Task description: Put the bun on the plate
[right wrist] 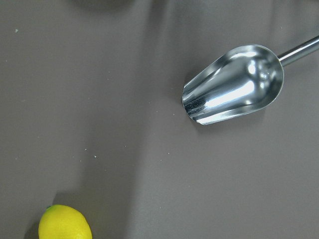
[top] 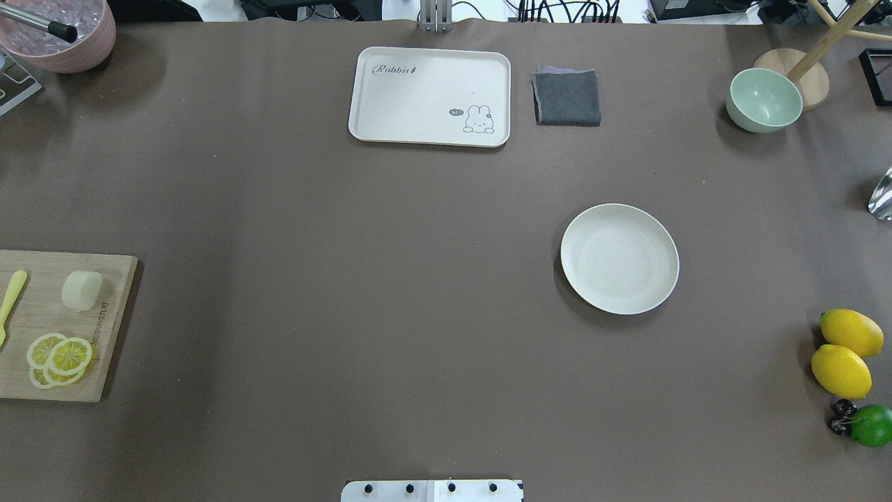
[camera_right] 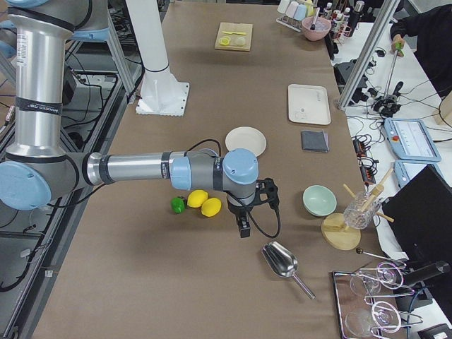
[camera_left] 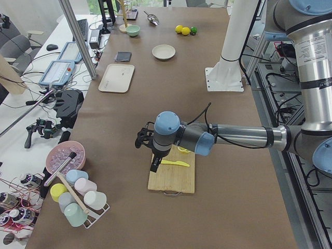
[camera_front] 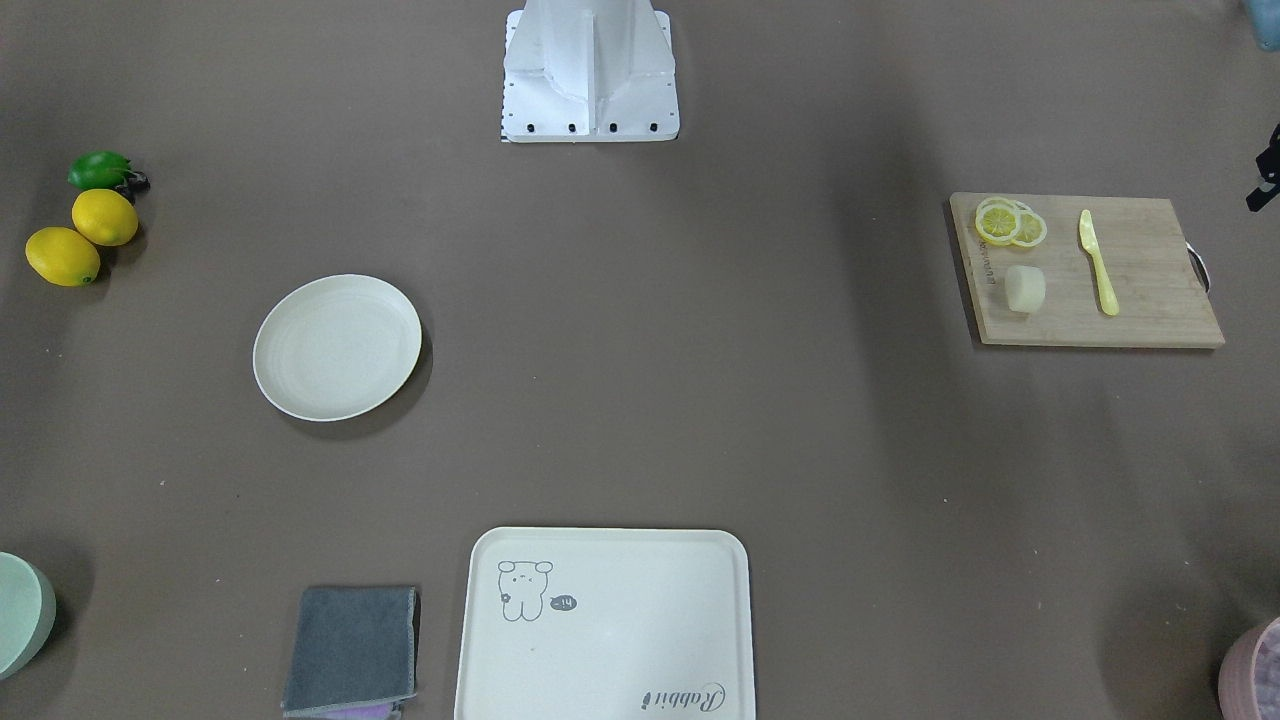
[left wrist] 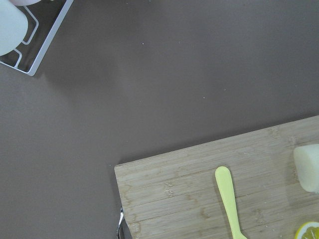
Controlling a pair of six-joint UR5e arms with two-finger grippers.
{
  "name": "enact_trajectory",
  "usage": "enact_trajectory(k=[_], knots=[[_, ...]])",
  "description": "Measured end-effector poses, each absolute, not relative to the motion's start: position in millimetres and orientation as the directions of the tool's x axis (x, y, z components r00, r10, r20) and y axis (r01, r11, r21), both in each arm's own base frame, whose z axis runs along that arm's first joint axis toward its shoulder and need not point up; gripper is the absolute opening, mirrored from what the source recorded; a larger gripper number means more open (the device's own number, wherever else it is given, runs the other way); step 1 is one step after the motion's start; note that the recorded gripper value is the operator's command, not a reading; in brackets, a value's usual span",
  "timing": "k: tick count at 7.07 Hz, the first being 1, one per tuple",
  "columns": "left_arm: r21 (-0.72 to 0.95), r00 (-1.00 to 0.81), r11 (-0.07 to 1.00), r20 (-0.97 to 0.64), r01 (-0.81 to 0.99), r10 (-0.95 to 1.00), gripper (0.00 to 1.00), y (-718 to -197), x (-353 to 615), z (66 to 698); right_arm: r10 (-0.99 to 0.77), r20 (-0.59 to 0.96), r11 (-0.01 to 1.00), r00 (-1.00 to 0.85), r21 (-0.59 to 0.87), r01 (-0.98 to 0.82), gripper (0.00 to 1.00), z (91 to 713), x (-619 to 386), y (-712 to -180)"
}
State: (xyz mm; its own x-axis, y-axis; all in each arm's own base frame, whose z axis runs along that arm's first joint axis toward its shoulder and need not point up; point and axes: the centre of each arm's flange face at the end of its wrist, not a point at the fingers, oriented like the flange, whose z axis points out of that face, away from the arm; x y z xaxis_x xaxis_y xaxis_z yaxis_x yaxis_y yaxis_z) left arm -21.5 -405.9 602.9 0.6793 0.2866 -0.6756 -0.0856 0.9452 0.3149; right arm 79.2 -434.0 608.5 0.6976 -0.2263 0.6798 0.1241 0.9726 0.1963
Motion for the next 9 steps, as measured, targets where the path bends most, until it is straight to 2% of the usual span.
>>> enact_trajectory(k=[9], knots=[[0.317, 0.672, 0.945, -0.681, -0.087, 0.290, 0.97, -399, -18, 617, -0.230, 0.682, 0.972, 0.694, 0.200, 0.126, 1.00, 609, 82, -430]])
